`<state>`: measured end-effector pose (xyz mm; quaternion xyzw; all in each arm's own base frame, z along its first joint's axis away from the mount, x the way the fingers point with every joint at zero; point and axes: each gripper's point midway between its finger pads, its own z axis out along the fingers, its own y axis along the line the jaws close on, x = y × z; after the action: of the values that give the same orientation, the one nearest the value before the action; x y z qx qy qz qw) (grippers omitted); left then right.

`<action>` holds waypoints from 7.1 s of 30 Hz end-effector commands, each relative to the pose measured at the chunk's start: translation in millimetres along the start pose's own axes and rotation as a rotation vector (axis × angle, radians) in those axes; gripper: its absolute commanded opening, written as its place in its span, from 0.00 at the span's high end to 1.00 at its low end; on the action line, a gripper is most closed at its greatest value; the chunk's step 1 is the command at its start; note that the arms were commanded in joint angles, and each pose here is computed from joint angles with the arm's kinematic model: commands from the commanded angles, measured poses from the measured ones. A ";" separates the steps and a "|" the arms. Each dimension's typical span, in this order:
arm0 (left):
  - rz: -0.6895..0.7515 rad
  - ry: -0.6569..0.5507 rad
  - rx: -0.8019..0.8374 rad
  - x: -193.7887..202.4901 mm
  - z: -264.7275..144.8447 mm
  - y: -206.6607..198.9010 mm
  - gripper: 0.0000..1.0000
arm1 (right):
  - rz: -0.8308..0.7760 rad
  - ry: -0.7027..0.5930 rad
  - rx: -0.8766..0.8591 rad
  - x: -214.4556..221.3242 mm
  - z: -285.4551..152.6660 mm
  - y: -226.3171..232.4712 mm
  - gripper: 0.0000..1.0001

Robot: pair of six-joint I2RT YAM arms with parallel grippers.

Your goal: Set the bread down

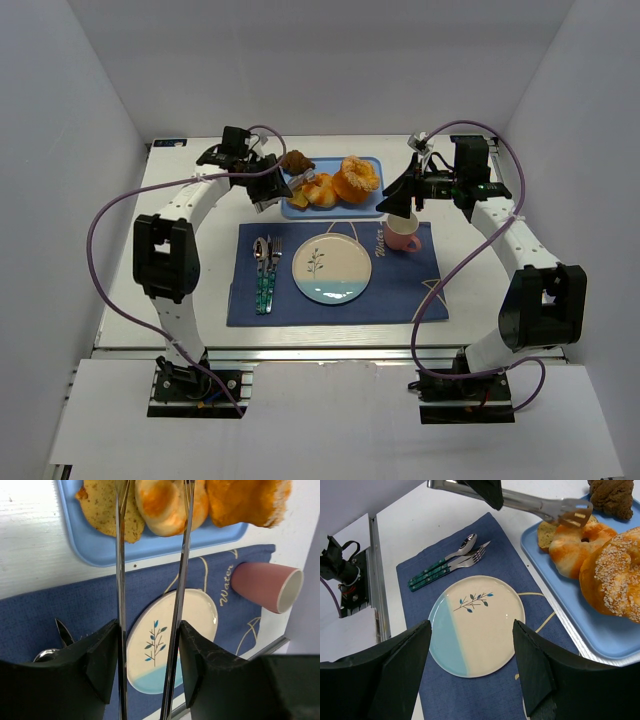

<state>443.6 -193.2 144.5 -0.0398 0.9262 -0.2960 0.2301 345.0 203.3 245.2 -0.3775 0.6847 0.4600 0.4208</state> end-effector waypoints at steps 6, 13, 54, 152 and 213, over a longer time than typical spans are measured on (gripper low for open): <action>0.038 -0.002 -0.019 -4.4 0.5 -5.6 0.41 | -0.043 -0.030 -0.015 -9.4 -5.8 8.6 0.28; 0.041 0.020 0.071 1.5 0.0 -22.2 0.49 | -0.037 -0.027 -0.013 -7.3 -5.6 8.2 0.28; 0.129 0.171 0.352 146.7 -112.2 -32.4 0.88 | -0.038 -0.038 -0.029 -11.6 -8.6 13.3 0.28; 0.023 -0.077 0.478 -17.6 -40.7 -104.0 1.00 | -0.019 -0.038 -0.037 -3.8 -11.2 17.0 0.28; -0.177 0.174 0.266 133.7 -122.5 -25.9 0.39 | -0.005 -0.038 -0.046 -2.4 -13.9 17.4 0.28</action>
<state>258.9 -181.8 176.8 -0.0769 0.8907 -0.4383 0.0927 332.2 196.1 242.7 -0.3673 0.6811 0.4794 0.4139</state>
